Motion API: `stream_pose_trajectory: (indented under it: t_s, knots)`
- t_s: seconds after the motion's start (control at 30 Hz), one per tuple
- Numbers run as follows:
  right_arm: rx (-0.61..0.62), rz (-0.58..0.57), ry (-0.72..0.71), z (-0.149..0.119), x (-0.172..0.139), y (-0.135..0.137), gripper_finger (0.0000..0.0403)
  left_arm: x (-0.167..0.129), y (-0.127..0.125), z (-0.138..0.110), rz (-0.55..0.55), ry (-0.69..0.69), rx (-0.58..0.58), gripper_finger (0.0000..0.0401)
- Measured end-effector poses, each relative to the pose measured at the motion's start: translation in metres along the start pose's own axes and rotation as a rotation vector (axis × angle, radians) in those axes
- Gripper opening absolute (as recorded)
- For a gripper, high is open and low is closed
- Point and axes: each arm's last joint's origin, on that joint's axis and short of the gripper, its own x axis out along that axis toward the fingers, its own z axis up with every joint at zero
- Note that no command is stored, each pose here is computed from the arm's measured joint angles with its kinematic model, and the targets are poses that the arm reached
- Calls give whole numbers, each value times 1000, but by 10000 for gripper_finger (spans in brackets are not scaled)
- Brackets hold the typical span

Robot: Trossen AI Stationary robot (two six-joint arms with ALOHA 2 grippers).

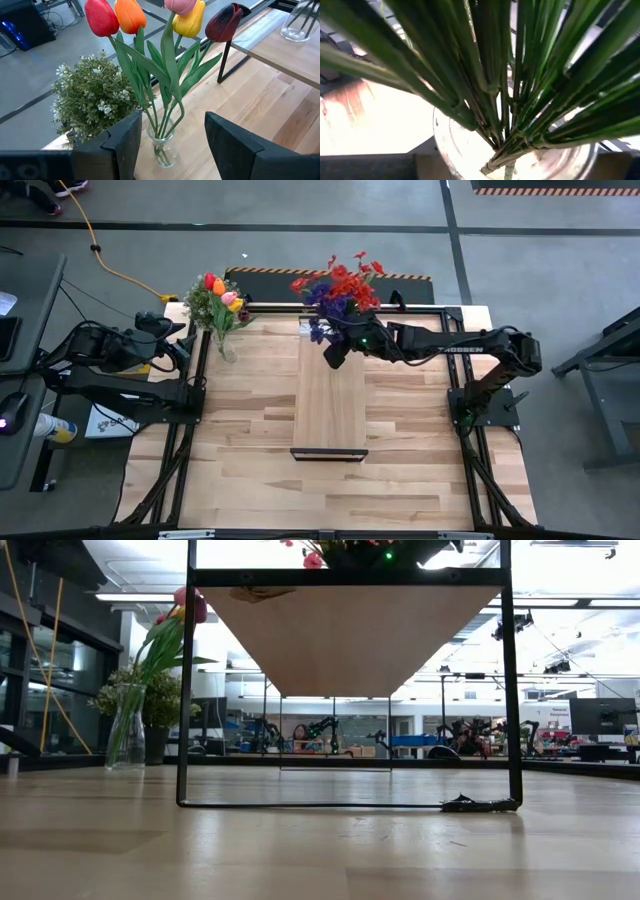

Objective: Pick and place flowers into a vace then onto a shelf
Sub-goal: Put the right transparent flower vase on the shelf

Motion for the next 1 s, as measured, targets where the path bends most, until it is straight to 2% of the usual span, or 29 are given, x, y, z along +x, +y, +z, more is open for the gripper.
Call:
stream_pose_trajectory:
  t_s: [0.3,0.63,1.0]
  knots:
    - [-18,31,5,-2,6,3,163,0,0,0,0,0,0,248]
    - [-31,38,2,-2,6,3,233,0,0,0,0,0,0,248]
    - [-24,49,2,0,7,0,246,0,0,0,0,0,0,248]
